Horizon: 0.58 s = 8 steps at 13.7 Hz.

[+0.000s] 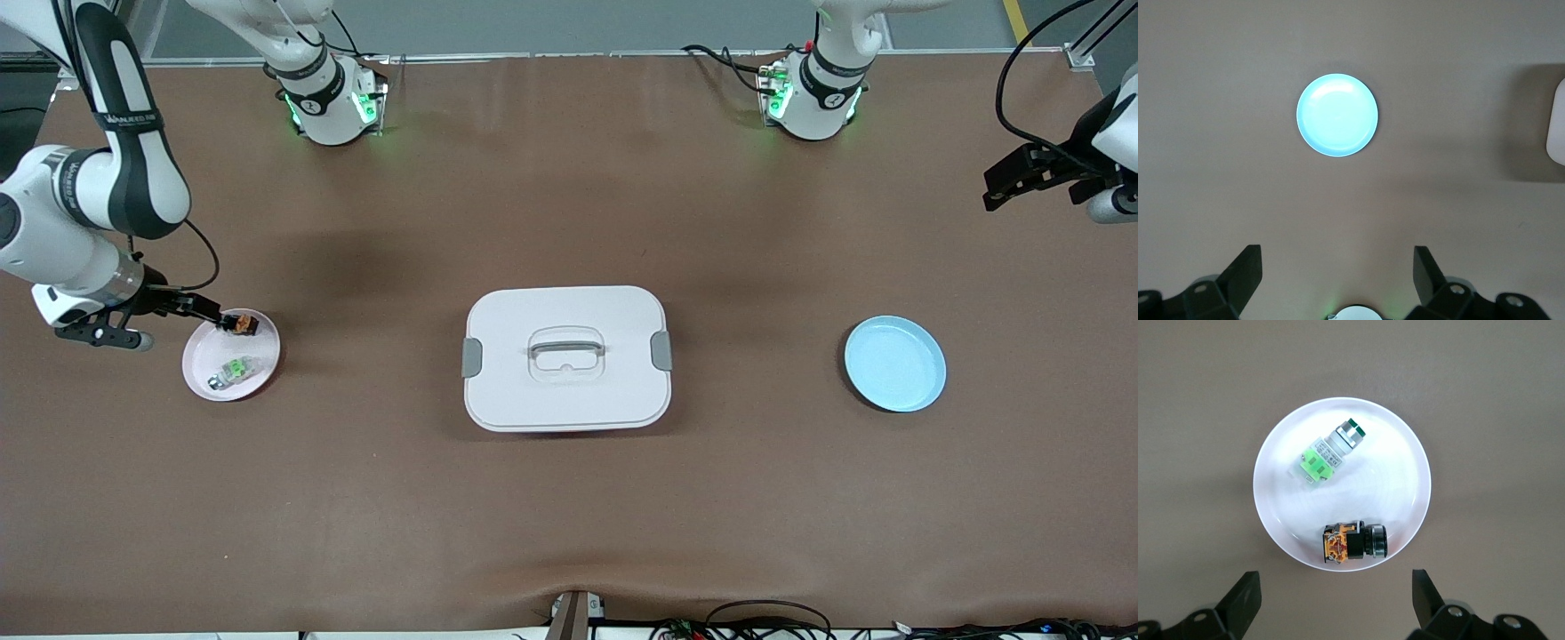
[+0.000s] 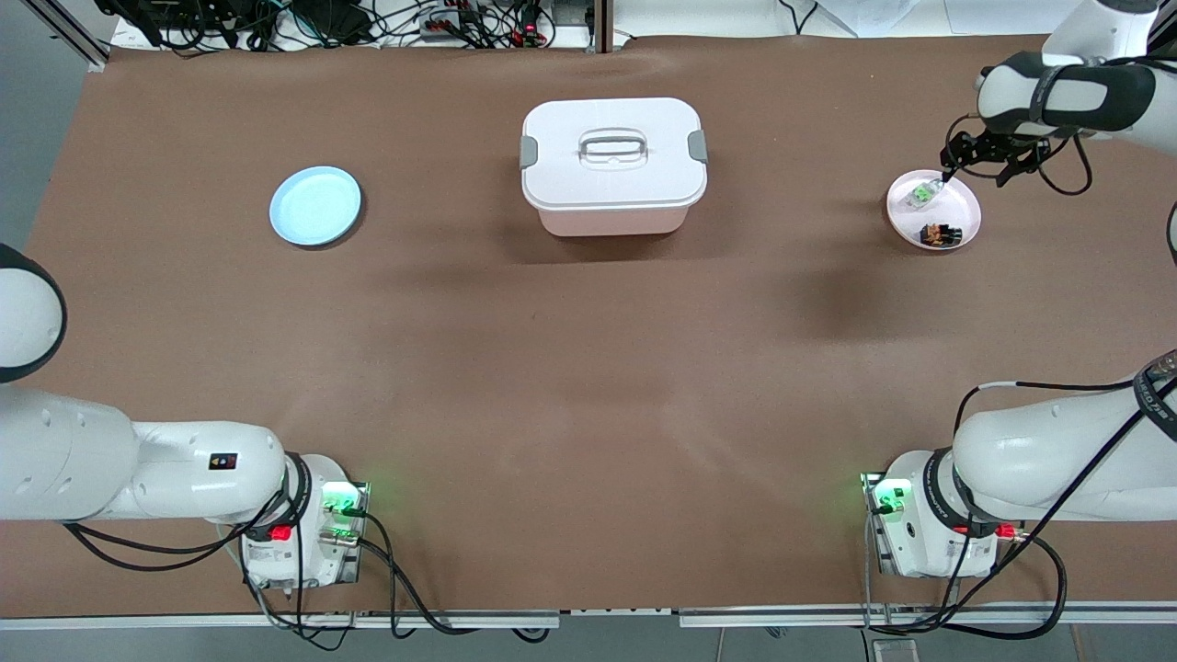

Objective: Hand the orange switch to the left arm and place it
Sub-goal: 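Lower the right gripper and grasp the black-and-orange switch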

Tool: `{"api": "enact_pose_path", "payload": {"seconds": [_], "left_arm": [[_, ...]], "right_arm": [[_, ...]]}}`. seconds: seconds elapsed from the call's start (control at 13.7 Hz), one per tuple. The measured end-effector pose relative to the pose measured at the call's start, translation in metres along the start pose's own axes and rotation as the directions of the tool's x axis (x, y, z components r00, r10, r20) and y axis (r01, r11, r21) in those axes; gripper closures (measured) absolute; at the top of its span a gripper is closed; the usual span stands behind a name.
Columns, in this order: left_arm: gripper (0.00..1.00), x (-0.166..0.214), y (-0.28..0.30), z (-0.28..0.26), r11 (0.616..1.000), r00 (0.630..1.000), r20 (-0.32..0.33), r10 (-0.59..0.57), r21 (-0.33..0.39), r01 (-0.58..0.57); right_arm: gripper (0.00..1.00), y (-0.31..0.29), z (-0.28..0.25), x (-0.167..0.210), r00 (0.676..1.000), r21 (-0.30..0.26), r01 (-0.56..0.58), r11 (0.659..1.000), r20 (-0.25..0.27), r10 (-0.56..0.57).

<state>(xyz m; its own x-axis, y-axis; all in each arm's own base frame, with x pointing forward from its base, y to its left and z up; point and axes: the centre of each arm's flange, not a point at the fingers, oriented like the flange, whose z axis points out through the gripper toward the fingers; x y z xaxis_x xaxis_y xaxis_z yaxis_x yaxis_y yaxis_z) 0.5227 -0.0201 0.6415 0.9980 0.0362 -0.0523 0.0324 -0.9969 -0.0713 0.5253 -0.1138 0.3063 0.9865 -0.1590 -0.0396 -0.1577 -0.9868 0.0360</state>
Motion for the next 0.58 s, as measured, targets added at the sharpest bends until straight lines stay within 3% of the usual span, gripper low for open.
{"api": "enact_pose_path", "payload": {"seconds": [0.58], "left_arm": [[0.00,0.001,-0.001,0.002,1.000,1.000,0.005,-0.001,0.000,0.001]], "right_arm": [[0.00,0.002,0.078,-0.003,0.998,-0.002,-0.004,1.000,0.055,0.005]]}}
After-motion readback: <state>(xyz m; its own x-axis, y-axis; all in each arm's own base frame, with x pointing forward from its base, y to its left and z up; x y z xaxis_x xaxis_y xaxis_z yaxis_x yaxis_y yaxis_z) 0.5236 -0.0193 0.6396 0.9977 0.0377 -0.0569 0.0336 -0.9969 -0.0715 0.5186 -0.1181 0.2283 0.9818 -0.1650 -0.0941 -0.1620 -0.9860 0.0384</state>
